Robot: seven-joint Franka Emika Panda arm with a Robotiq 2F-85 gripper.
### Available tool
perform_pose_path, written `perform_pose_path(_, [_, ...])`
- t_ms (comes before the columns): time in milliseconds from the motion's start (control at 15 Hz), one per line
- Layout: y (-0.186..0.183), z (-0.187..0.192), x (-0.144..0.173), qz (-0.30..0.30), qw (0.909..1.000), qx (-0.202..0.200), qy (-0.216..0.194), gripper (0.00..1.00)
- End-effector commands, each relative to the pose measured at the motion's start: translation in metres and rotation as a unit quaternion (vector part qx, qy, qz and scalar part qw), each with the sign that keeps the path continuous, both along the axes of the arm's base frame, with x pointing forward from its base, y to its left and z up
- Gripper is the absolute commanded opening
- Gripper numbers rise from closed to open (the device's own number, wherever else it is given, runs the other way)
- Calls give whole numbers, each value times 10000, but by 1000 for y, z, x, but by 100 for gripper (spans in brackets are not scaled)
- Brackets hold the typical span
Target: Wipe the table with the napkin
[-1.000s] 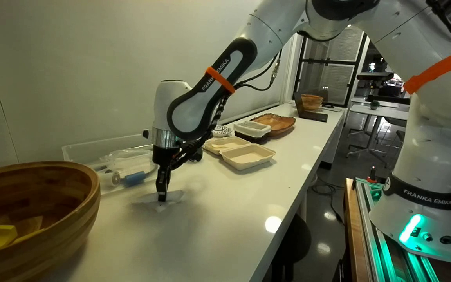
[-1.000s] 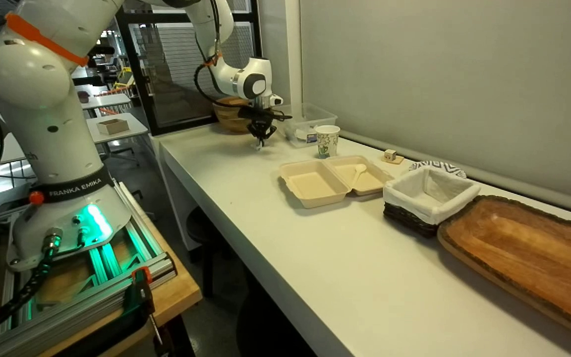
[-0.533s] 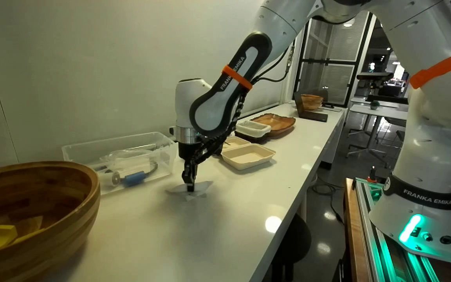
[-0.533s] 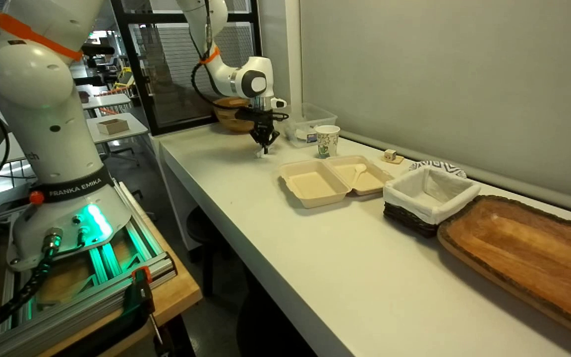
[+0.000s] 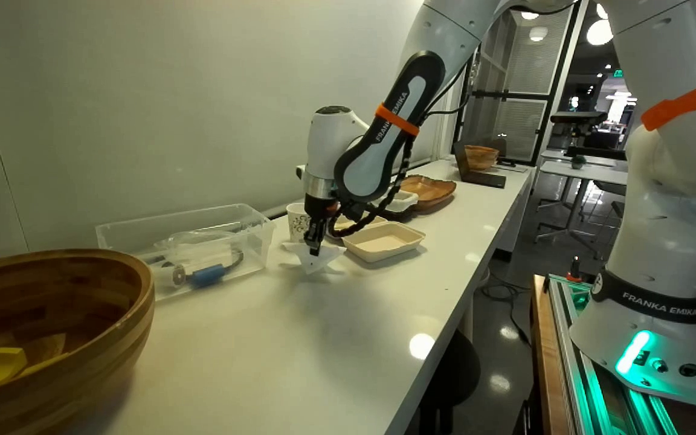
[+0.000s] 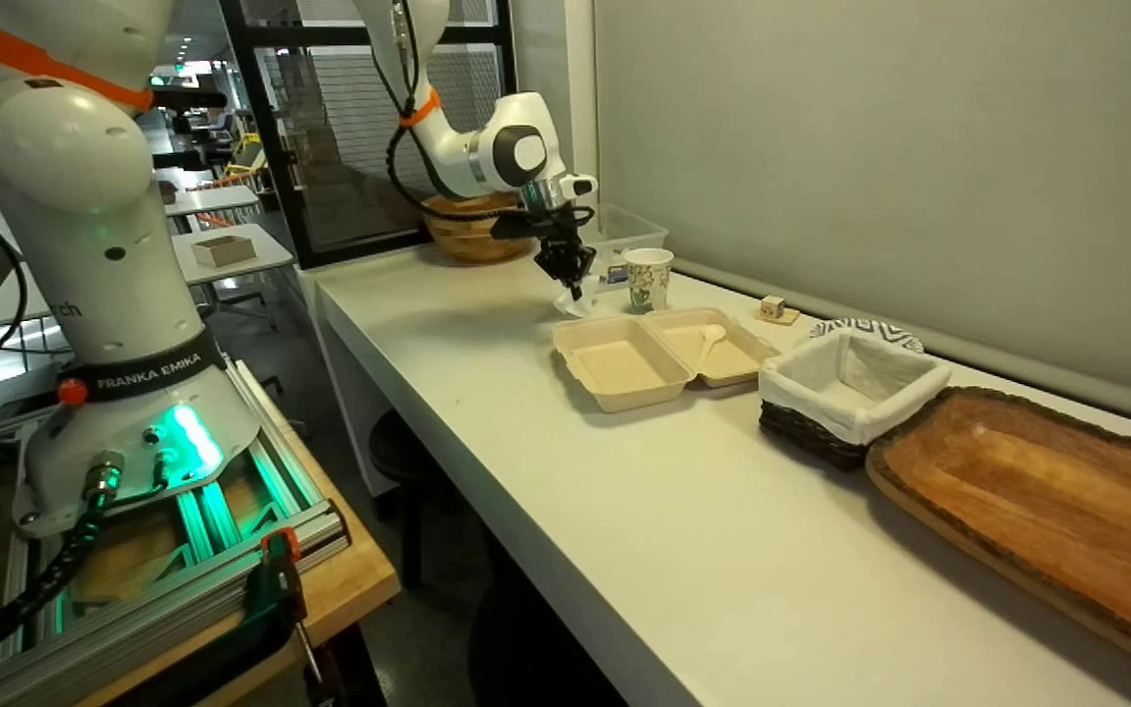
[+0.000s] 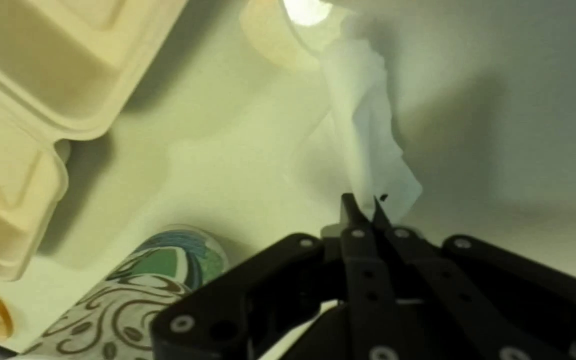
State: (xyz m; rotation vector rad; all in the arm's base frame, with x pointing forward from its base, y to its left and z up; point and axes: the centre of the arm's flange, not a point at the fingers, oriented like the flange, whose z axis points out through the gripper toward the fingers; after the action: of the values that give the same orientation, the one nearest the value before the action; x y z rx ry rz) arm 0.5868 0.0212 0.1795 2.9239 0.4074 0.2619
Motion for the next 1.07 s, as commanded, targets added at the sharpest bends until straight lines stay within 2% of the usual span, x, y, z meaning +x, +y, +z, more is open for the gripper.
perform_pose_path(0, [-6, -7, -16, -259, 9993, -99, -265, 32])
perform_pose_path(267, [1, 7, -15, -408, 9982, 28, -447, 63])
perform_pose_path(600, [52, 56, -27, -440, 9960, 768, -98, 99])
perform_pose_path(867, [89, 108, -42, -613, 9894, 1311, -85, 100])
perform_pose_path(933, [91, 119, -44, -574, 9835, 1701, 222, 100])
perform_pose_path(1000, [100, 94, -28, -552, 9898, 1307, -82, 100])
